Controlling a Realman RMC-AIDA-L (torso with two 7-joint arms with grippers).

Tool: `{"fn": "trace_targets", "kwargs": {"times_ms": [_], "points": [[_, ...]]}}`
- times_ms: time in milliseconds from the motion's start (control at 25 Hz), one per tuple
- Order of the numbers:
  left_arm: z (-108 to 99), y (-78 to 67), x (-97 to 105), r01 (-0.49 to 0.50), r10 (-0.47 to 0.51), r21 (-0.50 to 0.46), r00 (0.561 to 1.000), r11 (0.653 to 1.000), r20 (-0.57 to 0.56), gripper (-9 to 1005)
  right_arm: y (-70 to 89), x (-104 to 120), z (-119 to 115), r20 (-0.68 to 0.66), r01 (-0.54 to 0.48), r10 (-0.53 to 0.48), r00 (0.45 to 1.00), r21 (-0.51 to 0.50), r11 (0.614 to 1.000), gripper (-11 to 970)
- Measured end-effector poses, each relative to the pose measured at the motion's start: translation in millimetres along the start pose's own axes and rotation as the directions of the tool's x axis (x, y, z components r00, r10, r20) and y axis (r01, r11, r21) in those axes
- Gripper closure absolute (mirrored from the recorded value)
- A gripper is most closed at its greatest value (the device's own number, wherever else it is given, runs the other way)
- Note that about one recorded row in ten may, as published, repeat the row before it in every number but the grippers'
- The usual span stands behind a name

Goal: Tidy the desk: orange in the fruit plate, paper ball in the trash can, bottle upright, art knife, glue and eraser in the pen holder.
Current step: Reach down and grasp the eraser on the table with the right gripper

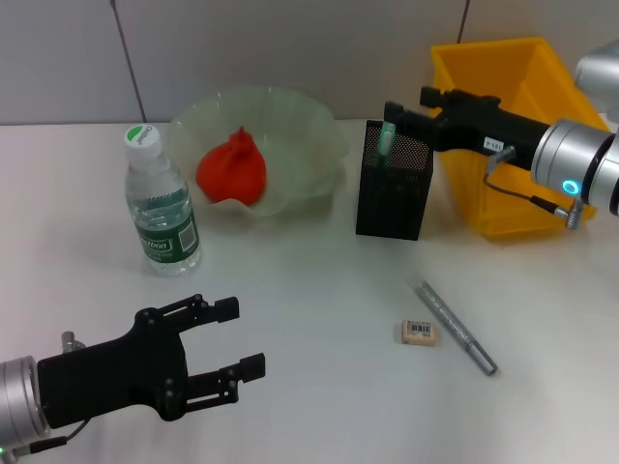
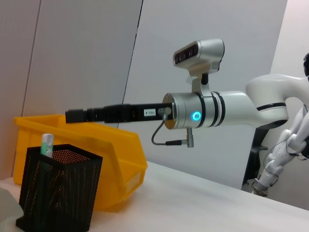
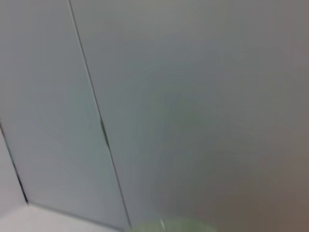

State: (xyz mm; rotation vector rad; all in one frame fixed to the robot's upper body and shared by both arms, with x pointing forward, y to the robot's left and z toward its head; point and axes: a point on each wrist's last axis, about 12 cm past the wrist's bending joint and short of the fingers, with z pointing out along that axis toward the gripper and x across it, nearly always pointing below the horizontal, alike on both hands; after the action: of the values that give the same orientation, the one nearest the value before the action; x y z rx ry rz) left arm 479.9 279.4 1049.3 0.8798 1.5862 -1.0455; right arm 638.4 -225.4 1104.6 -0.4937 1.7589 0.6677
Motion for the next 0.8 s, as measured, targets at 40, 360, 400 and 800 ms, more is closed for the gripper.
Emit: {"fn": "trace_targets", "kwargs": {"times_ms": [40, 360, 400, 800], "points": [[0, -0.1, 0, 0.001, -0.001, 0.0, 1.0, 1.0, -0.001, 209, 0.6, -1, -1, 0.016, -0.012, 0.012, 1.0, -0.007, 1.0, 301], [0, -1.1, 1, 0.002, -0.002, 0.006, 1.0, 1.0, -0.004, 208, 15.8, -31, -28, 0.147, -0.052, 0.09, 0.985, -0.244, 0.968, 280], [0, -1.8, 0, 0.002, -0.002, 0.013, 1.0, 1.0, -0.002, 208, 18.3, -36, -33, 0.149, -0.05, 0.096, 0.984, -0.284, 0.958, 280], [-2, -4.3, 1, 0.005, -0.005, 0.026, 1.0, 1.0, 0.004, 208, 22.9, -72, -65, -0.072, -0.068, 0.035, 0.997, -0.537, 0.841, 279]]}}
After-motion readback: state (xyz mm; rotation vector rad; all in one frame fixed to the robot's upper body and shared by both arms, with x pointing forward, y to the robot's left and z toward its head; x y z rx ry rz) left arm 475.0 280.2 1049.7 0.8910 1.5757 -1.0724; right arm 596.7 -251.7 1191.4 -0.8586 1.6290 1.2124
